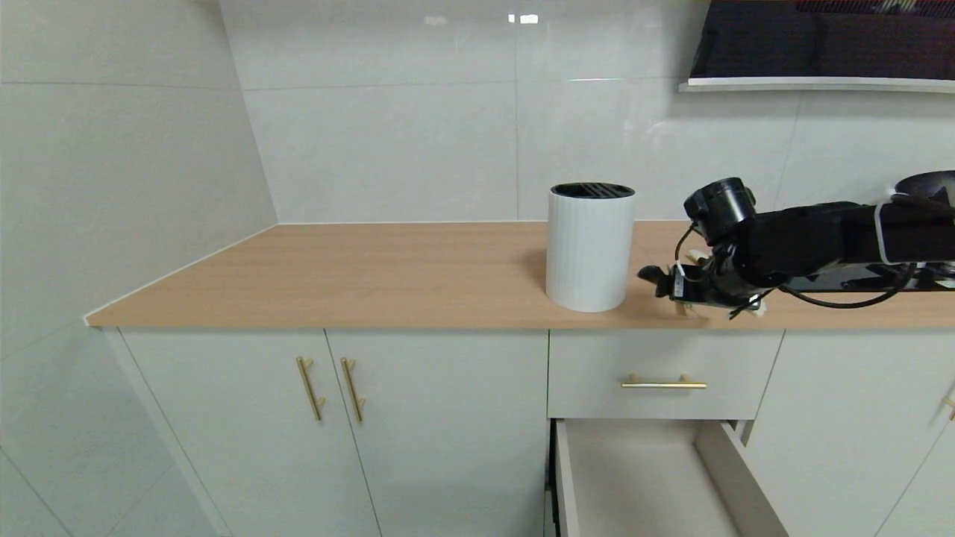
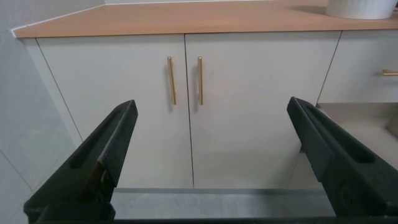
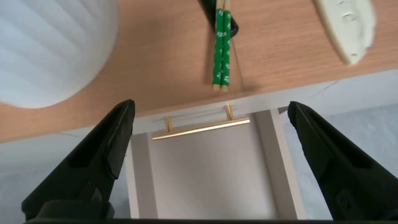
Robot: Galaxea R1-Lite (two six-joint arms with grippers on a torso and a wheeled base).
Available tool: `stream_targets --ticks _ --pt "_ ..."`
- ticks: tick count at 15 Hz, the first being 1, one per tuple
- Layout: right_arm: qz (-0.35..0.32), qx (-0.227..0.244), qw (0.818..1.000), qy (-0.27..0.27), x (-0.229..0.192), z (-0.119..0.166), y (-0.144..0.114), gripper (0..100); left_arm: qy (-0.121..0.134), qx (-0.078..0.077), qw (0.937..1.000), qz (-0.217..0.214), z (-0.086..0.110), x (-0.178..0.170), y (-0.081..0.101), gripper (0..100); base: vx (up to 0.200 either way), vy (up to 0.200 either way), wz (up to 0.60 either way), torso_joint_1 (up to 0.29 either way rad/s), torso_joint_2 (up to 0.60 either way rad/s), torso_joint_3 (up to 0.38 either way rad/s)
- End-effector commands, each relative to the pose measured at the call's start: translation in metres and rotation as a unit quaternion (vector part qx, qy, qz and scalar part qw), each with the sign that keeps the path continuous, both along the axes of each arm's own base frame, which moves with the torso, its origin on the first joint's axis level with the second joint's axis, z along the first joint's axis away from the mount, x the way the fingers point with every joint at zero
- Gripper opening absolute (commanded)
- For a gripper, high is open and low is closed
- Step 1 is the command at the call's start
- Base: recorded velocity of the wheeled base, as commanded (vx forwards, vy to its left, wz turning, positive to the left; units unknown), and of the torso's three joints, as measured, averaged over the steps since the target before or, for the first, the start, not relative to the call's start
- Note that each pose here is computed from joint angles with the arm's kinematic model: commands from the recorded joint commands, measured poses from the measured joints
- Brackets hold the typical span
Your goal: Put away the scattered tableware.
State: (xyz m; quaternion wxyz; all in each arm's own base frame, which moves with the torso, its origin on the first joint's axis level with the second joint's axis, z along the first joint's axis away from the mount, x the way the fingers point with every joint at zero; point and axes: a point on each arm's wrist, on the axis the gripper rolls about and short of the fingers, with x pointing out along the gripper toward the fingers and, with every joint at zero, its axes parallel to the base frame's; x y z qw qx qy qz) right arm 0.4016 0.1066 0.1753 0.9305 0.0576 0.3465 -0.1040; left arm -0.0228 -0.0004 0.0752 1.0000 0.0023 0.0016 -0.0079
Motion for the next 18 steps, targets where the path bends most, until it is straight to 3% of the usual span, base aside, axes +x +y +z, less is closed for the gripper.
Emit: stream_targets --ticks 1,14,15,18 --pt "-0.002 -0.004 1.000 0.014 0.010 -0.015 0.001 100 0.000 0.000 1.0000 0.000 0.000 0.000 0.000 100 0.000 0.000 0.00 0.000 0.00 0.000" --pt "-0.028 0.001 1.000 0.003 0.031 -0.029 -0.009 100 0.000 0.000 1.0000 0.000 0.000 0.000 0.000 100 0.000 0.000 0.00 0.000 0.00 0.000" --pt "-0.026 0.000 1.000 0.006 0.030 -0.030 -0.009 0 0.000 0.000 1.0000 0.000 0.000 0.000 0.000 100 0.000 0.000 0.00 0.000 0.00 0.000" --pt "-0.026 -0.001 1.000 0.009 0.031 -0.032 -0.009 0 0.000 0.000 1.0000 0.000 0.000 0.000 0.000 100 0.000 0.000 0.00 0.000 0.00 0.000"
